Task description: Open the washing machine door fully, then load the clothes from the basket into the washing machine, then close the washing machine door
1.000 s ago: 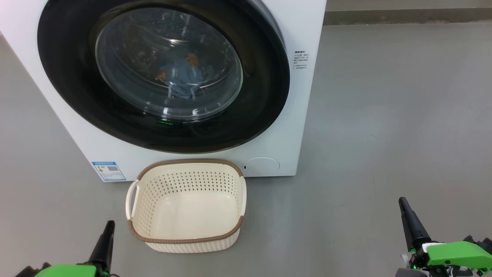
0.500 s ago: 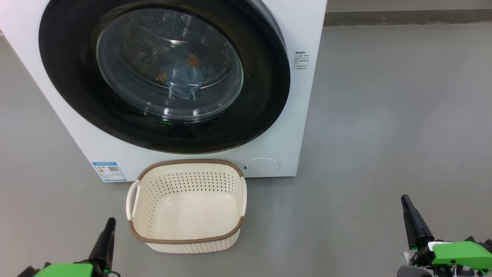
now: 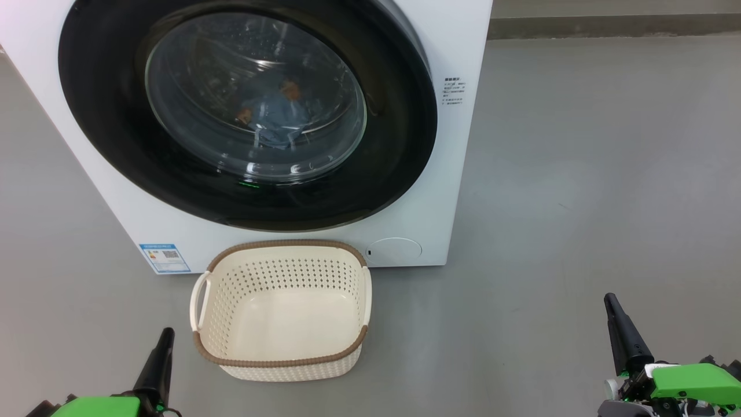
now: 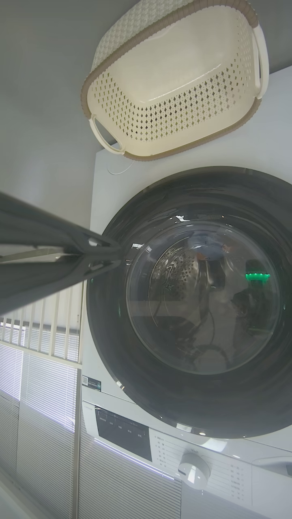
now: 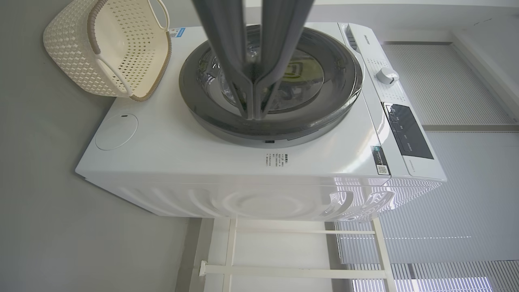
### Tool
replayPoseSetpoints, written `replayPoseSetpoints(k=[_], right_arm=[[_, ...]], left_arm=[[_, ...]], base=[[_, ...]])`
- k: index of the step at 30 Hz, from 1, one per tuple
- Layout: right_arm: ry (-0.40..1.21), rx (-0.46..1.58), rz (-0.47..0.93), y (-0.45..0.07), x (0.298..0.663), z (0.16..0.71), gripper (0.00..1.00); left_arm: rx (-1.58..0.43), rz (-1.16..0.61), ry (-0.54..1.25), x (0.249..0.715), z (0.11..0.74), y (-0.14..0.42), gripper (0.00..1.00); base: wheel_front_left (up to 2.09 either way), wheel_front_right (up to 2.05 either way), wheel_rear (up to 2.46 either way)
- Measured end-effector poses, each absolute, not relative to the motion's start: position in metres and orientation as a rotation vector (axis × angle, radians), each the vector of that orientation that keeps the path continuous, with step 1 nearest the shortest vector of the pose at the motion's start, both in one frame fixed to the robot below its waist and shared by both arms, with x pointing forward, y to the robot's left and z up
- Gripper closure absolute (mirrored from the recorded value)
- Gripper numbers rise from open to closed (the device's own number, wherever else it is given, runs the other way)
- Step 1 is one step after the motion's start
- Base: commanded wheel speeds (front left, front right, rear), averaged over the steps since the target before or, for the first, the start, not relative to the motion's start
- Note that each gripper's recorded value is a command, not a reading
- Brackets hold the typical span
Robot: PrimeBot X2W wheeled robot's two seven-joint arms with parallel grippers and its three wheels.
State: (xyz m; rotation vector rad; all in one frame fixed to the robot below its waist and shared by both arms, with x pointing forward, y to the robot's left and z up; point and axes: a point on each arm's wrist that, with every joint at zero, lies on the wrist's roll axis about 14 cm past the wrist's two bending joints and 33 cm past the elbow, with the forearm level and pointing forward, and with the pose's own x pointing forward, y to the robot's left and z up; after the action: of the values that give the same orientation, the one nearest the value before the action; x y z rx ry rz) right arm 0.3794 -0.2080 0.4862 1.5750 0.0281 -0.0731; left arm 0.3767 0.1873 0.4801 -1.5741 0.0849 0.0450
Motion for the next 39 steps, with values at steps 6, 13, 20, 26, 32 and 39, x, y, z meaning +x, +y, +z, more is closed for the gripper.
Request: replayPoseSetpoints(k=[6,13,20,26,32,39], right_arm=[[0.028,1.575,-0.073,-0.208,0.3794,0.4863,1.0],[0.028,1.575,-0.073,-0.2081,0.3794,0.4863,1.0],[0.028,1.575,-0.073,-0.208,0.3794,0.4863,1.0],[0.028,1.575,-0.073,-0.208,0.3794,0.4863,1.0],[0.028,1.575,-0.073,-0.208,0.3794,0.4863,1.0],[0.028,1.575,-0.073,-0.208,0.3794,0.4863,1.0]], left_arm=[[-1.574,0.045,0.085,0.3767,0.4801,0.1873,1.0],[-1.574,0.045,0.085,0.3767,0.4802,0.1873,1.0],[-1.574,0.045,0.085,0.3768,0.4802,0.1873,1.0],[-1.574,0.045,0.084,0.3768,0.4802,0.1873,1.0],[-1.574,0.045,0.084,0.3768,0.4802,0.1873,1.0],[-1.574,0.045,0.084,0.3768,0.4803,0.1873,1.0]], base=[[0.0,0.0,0.0],[0.0,0.0,0.0],[0.0,0.0,0.0],[0.0,0.0,0.0],[0.0,0.0,0.0],[0.0,0.0,0.0]])
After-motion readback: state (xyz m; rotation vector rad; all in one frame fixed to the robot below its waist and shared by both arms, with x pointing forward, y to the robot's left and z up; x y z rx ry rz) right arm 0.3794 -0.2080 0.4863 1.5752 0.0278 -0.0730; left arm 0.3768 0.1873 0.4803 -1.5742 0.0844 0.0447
